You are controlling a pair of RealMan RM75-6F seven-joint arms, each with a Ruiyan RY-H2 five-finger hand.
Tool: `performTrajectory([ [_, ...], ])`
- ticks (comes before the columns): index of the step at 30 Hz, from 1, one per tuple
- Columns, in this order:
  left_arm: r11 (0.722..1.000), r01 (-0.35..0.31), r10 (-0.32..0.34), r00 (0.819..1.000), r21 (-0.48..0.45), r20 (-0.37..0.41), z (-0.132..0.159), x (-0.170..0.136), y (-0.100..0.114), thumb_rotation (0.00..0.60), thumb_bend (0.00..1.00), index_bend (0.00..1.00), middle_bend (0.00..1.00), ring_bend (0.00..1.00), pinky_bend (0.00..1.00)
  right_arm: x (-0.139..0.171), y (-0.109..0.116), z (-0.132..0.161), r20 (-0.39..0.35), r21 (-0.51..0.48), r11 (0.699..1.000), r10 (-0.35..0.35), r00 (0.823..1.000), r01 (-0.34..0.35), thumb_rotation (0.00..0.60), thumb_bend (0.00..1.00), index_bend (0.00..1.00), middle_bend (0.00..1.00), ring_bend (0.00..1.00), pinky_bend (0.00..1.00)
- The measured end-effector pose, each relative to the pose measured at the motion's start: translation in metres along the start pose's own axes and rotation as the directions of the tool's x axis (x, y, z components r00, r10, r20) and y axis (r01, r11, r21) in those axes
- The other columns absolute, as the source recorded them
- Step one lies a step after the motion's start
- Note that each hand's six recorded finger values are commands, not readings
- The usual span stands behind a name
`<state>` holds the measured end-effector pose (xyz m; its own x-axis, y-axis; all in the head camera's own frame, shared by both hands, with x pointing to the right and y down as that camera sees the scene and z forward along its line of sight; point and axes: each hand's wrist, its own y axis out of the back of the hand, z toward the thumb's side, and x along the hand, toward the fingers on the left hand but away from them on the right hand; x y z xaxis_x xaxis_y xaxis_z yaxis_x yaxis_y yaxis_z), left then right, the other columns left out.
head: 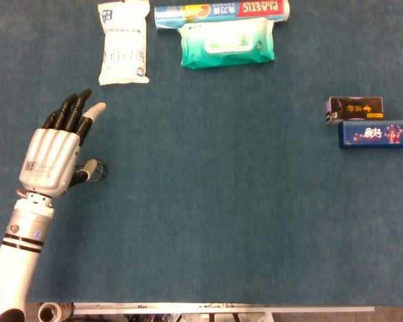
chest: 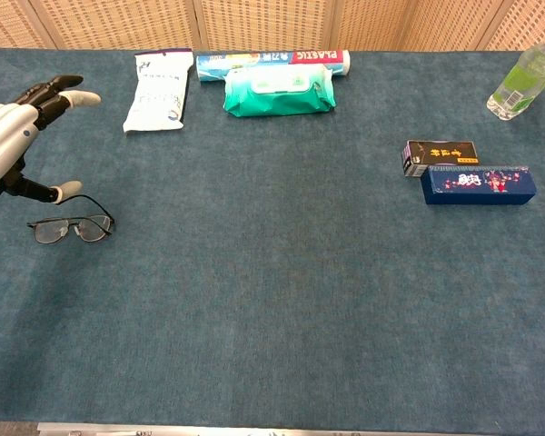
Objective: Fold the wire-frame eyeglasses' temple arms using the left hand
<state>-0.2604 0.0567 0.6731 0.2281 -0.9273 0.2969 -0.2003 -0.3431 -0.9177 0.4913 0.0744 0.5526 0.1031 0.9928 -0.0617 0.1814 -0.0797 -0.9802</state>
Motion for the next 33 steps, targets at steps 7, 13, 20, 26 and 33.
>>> performTrajectory([
  [7,1.0,-0.01,0.01,1.0,-0.004,0.019,0.007,0.002,0.004,0.6,0.23,0.12,0.0,0.01,0.18,0.0,0.0,0.0,-0.001,0.0,1.0,-0.001,1.0,0.001,0.6,0.36,0.52,0.43,0.26,0.39],
  [13,1.0,-0.006,0.006,0.999,0.005,0.044,0.02,0.001,0.001,0.6,0.23,0.12,0.0,0.01,0.18,0.001,0.002,0.0,-0.002,-0.004,1.0,-0.006,1.0,0.006,0.6,0.36,0.52,0.43,0.26,0.39],
  [20,1.0,-0.002,0.002,0.999,0.01,0.054,0.026,0.002,-0.003,0.6,0.23,0.12,0.0,0.01,0.18,0.001,0.003,0.0,-0.002,-0.005,1.0,-0.009,1.0,0.009,0.6,0.36,0.52,0.43,0.26,0.39],
  [26,1.0,0.0,-0.001,1.0,0.014,0.031,0.019,0.004,-0.007,0.6,0.23,0.12,0.0,0.01,0.18,0.0,0.003,0.0,0.0,-0.005,1.0,-0.009,1.0,0.009,0.6,0.36,0.52,0.43,0.26,0.39],
  [33,1.0,-0.009,0.009,1.0,0.01,0.005,0.009,0.002,-0.007,0.6,0.23,0.12,0.0,0.01,0.18,0.0,0.001,0.0,-0.001,-0.002,1.0,-0.004,1.0,0.004,0.6,0.36,0.52,0.43,0.26,0.39],
])
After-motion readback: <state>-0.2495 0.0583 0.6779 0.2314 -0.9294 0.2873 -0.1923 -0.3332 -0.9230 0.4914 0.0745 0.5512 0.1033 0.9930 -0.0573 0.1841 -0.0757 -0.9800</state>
